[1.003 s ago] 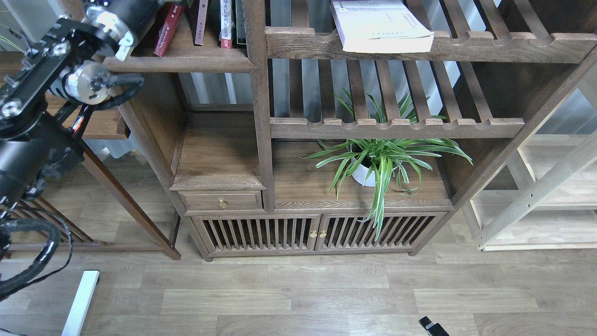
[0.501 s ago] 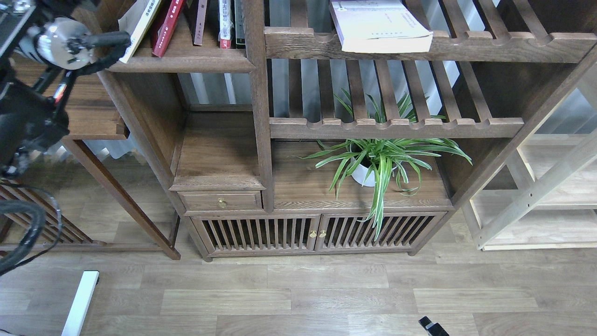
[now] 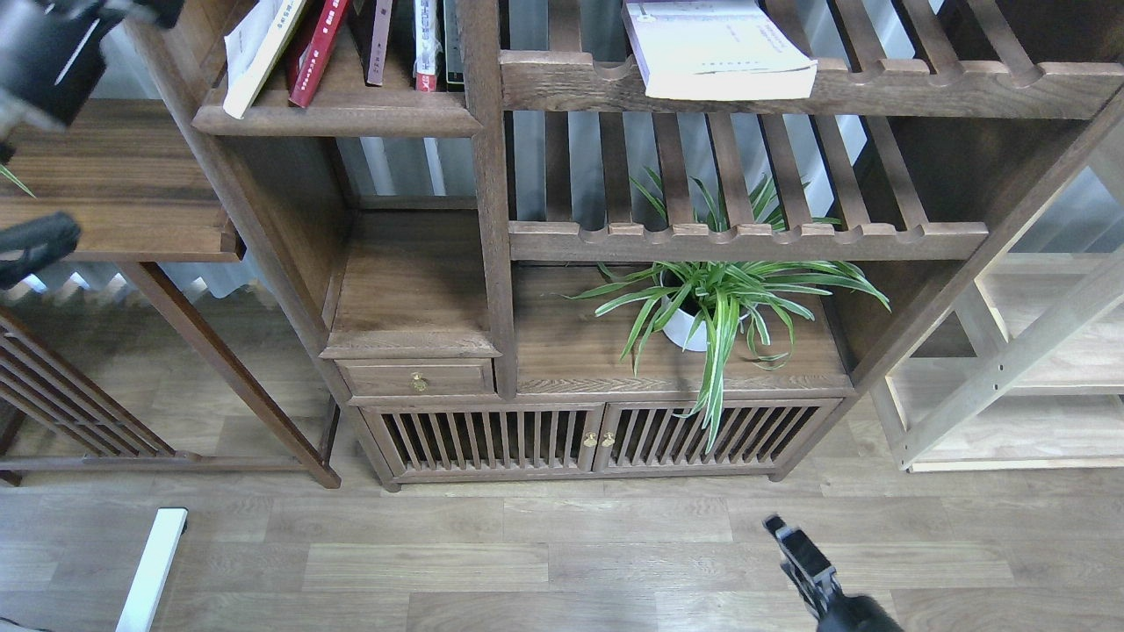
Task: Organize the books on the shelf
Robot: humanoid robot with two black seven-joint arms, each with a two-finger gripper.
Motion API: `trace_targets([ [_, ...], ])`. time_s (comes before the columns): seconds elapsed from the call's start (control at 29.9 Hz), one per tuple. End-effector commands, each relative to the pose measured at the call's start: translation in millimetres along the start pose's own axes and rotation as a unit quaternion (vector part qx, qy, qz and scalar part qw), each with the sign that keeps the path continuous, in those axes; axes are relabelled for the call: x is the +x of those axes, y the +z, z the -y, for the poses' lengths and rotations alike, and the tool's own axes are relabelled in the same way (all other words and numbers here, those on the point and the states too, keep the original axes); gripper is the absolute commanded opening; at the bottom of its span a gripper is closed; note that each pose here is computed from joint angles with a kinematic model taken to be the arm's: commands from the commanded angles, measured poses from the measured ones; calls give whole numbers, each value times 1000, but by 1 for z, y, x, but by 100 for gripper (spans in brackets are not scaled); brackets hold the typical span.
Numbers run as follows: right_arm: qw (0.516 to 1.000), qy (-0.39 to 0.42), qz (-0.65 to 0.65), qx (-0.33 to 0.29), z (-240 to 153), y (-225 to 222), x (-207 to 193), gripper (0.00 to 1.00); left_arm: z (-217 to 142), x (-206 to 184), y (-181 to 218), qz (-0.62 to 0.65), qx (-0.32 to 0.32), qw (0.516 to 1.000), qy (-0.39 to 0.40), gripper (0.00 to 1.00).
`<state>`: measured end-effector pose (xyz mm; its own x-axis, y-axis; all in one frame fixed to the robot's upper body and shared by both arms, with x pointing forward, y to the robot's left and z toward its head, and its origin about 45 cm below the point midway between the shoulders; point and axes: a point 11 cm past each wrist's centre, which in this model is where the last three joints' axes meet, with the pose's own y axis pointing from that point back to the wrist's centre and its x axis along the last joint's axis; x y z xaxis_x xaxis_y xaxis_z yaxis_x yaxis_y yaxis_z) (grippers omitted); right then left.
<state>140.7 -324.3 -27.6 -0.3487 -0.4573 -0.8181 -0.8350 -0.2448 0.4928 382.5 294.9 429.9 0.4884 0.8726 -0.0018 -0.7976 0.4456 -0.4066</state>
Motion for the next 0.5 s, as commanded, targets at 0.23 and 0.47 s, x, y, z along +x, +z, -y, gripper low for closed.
trace_targets([
  [0.23,995,-89,-36,-1,45,-26,-64,99,-61,2,-69,-202,13,979,-20,98],
  [0.47,981,-190,-40,8,62,-42,-138,99,-122,6,-189,-374,62,916,135,98],
])
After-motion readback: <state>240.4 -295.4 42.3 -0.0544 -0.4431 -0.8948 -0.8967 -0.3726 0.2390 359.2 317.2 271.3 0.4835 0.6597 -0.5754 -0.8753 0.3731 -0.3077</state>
